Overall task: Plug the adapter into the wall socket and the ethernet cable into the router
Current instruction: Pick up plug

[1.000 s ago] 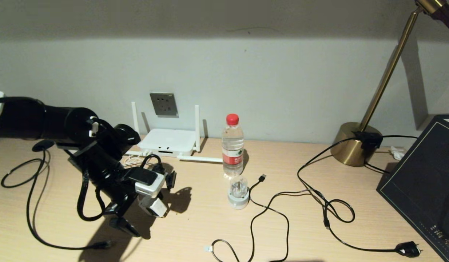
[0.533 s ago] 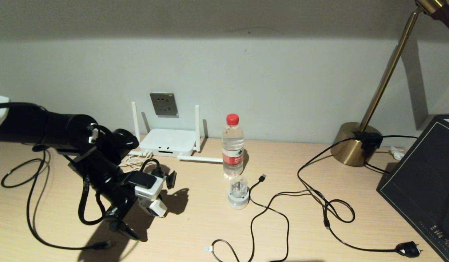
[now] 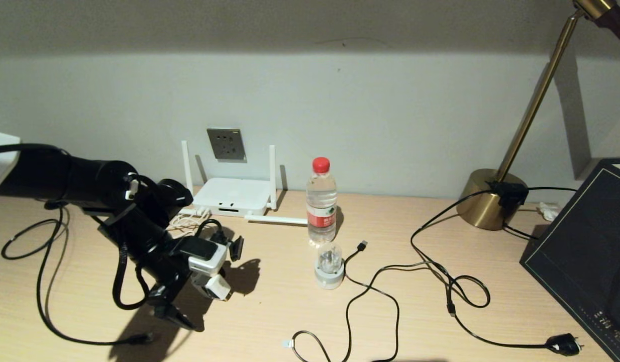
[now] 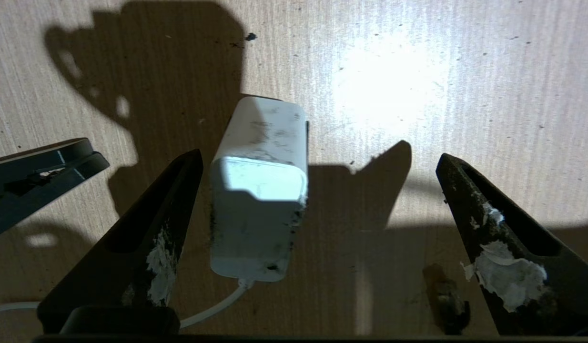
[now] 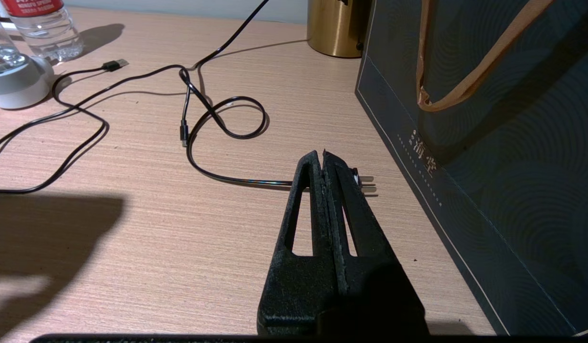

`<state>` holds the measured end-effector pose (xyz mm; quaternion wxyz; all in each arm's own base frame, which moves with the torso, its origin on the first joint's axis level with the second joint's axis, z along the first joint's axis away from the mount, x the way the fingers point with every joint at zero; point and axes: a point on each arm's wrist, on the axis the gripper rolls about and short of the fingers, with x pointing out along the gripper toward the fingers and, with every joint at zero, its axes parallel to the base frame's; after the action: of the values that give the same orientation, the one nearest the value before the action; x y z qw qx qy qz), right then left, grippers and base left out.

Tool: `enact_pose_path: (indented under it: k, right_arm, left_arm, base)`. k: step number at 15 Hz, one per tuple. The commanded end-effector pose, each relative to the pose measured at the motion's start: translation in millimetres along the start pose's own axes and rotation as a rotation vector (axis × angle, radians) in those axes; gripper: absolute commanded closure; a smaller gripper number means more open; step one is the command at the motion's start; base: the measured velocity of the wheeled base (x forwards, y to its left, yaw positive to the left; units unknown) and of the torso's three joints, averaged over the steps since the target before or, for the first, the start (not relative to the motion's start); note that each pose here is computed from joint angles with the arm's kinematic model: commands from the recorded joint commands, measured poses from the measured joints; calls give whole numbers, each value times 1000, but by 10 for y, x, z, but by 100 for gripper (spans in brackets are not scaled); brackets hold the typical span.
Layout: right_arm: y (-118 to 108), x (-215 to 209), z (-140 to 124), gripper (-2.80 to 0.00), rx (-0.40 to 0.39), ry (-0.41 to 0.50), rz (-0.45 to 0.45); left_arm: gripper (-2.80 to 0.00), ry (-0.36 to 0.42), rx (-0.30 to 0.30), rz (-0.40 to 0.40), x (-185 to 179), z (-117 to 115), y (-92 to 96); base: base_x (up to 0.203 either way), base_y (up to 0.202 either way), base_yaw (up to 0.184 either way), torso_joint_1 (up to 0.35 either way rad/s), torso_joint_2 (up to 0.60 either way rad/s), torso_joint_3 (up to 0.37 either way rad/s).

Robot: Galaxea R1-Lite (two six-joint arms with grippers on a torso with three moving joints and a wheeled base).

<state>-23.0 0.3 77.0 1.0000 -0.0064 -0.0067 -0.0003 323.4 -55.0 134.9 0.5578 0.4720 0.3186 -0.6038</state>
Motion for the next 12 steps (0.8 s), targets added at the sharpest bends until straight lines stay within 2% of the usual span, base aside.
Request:
enact_pose_path:
  k: [1, 7, 8, 12]
  right_arm:
    - [0, 1, 0, 0, -1, 1, 0]
    - [0, 1, 0, 0, -1, 1, 0]
    - [0, 1, 0, 0, -1, 1, 0]
    - [0, 1, 0, 0, -1, 1, 0]
  left_arm:
    - [-280, -2, 9, 0, 26, -9, 15]
    - [-280, -3, 10, -1, 43, -10, 29]
    - [0, -2, 11, 0, 40, -9, 31]
    - [0, -2, 14, 3, 35, -7, 31]
  base:
    - [0, 0, 0, 0, 0, 0]
    - [0, 0, 0, 0, 0, 0]
    - [0, 0, 0, 0, 0, 0]
    - [0, 0, 0, 0, 0, 0]
